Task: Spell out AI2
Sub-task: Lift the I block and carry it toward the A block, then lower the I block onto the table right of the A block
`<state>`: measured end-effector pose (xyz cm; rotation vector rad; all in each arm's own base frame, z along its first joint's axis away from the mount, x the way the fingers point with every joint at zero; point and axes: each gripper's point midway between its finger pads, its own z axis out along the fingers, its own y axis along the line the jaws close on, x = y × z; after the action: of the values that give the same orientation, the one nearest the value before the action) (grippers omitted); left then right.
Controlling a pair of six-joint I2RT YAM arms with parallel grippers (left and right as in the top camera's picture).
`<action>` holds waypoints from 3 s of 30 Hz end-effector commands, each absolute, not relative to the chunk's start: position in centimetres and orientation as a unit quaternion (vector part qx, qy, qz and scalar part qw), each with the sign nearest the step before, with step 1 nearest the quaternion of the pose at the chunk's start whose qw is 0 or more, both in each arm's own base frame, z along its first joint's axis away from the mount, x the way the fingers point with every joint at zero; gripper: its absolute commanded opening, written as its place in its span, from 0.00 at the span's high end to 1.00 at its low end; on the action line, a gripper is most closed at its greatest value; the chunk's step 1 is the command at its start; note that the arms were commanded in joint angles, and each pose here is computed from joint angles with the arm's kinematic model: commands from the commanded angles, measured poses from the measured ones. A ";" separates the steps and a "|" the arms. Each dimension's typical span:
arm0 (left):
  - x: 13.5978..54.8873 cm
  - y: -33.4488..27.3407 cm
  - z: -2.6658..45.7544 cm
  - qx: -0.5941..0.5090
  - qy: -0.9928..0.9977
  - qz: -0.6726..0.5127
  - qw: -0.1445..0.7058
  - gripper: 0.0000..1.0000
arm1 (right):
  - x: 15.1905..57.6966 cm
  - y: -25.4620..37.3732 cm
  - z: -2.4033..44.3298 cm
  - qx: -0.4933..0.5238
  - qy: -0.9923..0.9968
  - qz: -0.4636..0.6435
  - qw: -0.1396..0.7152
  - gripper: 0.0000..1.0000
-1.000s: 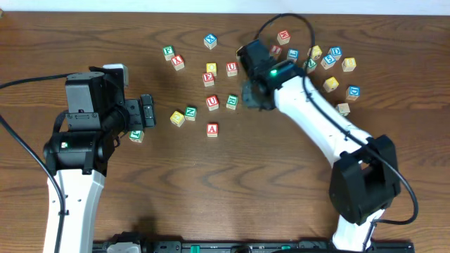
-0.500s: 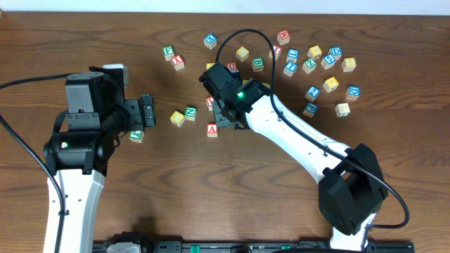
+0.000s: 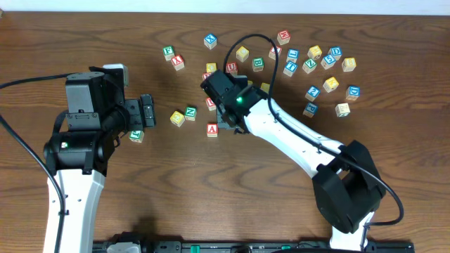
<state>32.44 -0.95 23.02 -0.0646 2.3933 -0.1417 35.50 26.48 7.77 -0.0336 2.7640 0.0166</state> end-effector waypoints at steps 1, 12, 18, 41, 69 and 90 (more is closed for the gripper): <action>32.7 -0.9 24.3 -0.024 0.924 -0.057 0.377 0.06 | 34.3 26.3 5.4 0.005 0.984 -0.005 0.179 0.75; 32.7 -0.9 24.3 -0.024 0.924 -0.057 0.377 0.06 | 33.7 27.5 5.4 -0.013 0.984 0.008 0.176 0.76; 32.7 -0.9 24.3 -0.024 0.924 -0.057 0.377 0.06 | 32.4 29.0 5.1 -0.036 0.983 0.010 0.180 0.74; 32.7 -0.9 24.3 -0.024 0.924 -0.057 0.377 0.06 | 32.5 28.5 4.7 -0.034 0.980 -0.006 0.196 0.72; 32.7 -0.9 24.3 -0.024 0.924 -0.057 0.377 0.06 | 33.4 28.2 4.8 -0.134 0.971 -0.023 0.199 0.57; 32.7 -0.9 24.3 -0.024 0.924 -0.057 0.377 0.05 | 33.3 28.5 3.2 -0.245 0.956 0.044 0.156 0.49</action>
<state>32.44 -0.95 23.02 -0.0646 2.3933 -0.1417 33.80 28.28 3.53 -0.6225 2.7352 0.0997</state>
